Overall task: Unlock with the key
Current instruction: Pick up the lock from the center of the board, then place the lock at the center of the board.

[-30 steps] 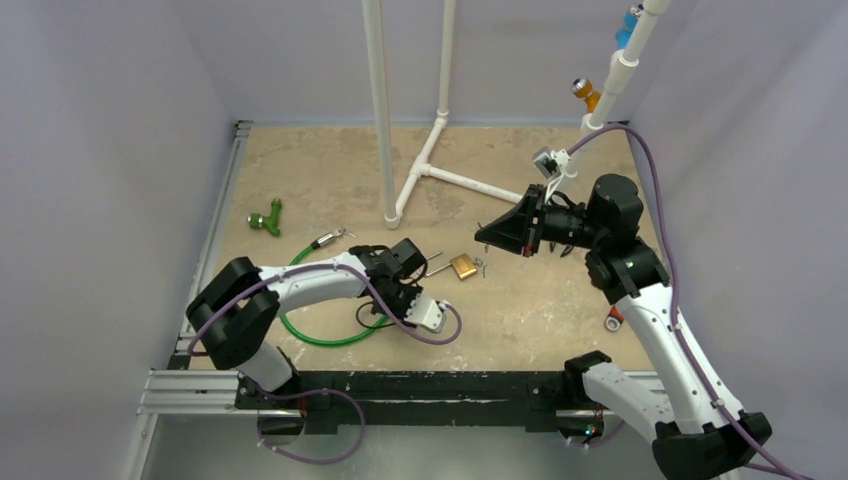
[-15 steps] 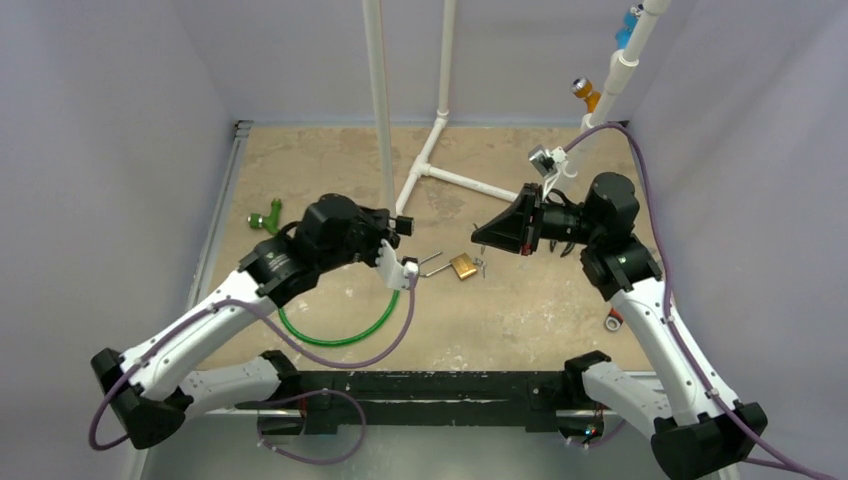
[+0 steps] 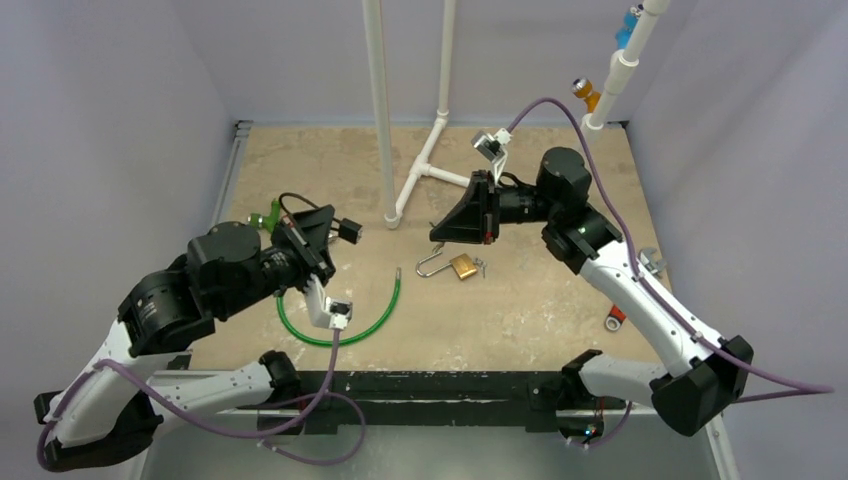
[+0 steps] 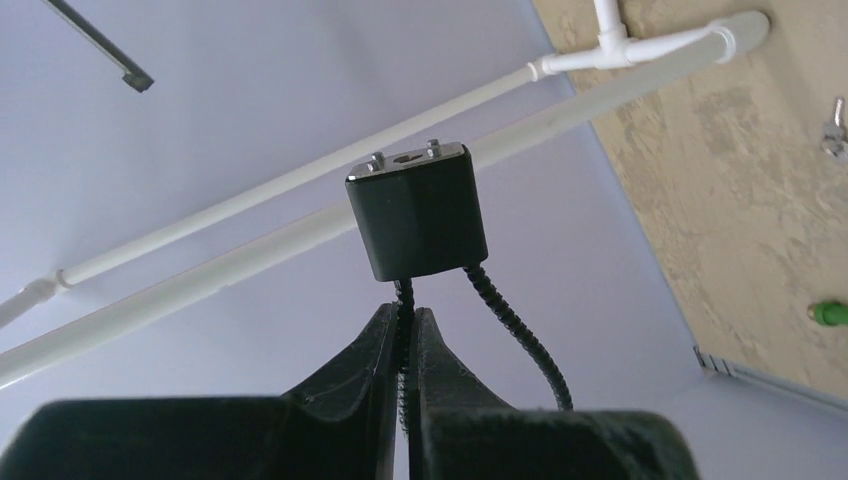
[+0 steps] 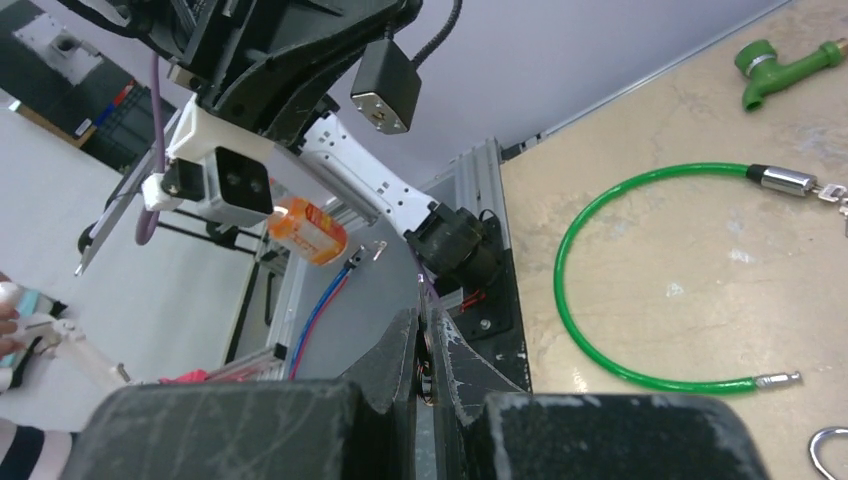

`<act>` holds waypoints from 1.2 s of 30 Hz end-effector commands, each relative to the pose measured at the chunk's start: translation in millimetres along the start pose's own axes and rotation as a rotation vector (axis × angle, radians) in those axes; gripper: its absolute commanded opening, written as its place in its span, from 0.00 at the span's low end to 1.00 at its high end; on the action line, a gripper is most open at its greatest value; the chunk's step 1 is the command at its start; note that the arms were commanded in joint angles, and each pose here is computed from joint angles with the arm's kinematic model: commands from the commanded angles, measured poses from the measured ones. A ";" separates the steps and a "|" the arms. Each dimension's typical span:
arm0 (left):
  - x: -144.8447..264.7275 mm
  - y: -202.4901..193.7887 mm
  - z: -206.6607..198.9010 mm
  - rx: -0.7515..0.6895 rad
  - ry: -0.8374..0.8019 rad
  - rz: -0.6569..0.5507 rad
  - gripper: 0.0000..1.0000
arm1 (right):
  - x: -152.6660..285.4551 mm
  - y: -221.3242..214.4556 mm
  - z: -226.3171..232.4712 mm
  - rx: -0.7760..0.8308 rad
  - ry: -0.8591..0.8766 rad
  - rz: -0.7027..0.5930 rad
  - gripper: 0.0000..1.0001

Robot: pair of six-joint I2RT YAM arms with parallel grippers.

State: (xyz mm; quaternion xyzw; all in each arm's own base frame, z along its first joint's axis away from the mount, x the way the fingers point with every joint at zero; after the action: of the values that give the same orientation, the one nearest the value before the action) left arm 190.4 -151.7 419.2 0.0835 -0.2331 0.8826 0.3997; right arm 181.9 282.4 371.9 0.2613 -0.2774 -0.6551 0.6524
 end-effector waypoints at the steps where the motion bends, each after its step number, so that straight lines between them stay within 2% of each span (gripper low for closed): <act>1: 14.5 -11.3 -24.2 -0.060 -0.115 0.086 0.00 | -3.8 14.4 25.4 0.070 0.085 -0.017 0.00; 2: 13.7 -14.7 -18.9 -0.052 -0.095 0.105 0.00 | -4.1 14.4 30.4 0.075 0.118 -0.011 0.00; 4: 4.9 -30.2 10.7 -0.032 0.048 0.209 0.00 | -5.1 14.8 38.1 0.067 0.182 0.001 0.00; 6: -0.2 -45.0 51.6 -0.080 0.270 0.321 0.00 | -4.4 16.2 50.9 0.065 0.266 0.003 0.00; 9: 16.2 -50.1 106.9 -0.202 0.595 0.409 0.00 | -5.6 22.8 62.7 0.060 0.360 0.009 0.00; 13: 33.3 -42.8 134.6 -0.314 0.763 0.449 0.00 | -9.1 29.3 75.2 0.081 0.449 0.003 0.00; 19: 52.9 -28.3 141.2 -0.430 0.929 0.520 0.00 | -6.0 25.8 84.8 0.059 0.546 0.012 0.00; 25: 61.9 -12.9 131.3 -0.454 0.993 0.471 0.00 | -3.8 26.9 94.0 0.066 0.558 0.009 0.00; 28: 72.4 3.2 135.6 -0.484 1.102 0.409 0.00 | -2.9 27.2 99.9 0.058 0.579 0.011 0.00; 31: 71.8 21.3 135.9 -0.552 1.171 0.341 0.00 | -3.0 24.8 108.7 0.052 0.626 0.026 0.00; 36: 63.7 42.2 126.7 -0.662 1.195 0.265 0.00 | -3.7 18.0 120.6 0.001 0.721 0.050 0.00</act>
State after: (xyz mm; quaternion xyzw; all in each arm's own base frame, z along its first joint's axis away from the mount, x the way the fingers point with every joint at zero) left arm 146.7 -195.9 528.0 -0.4761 -0.1622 0.7750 0.3826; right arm 131.4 297.9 451.3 0.4118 -0.0674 -0.5386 0.7319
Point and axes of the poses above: each gripper's point midway between its finger pads, its own x axis back along the fingers, its own z axis along the line the jaws close on, y = z × x, the point moved 1 cm from there along x, back along the fingers, and after that the axes turned 8 degrees about -x, right-handed, at the moved point
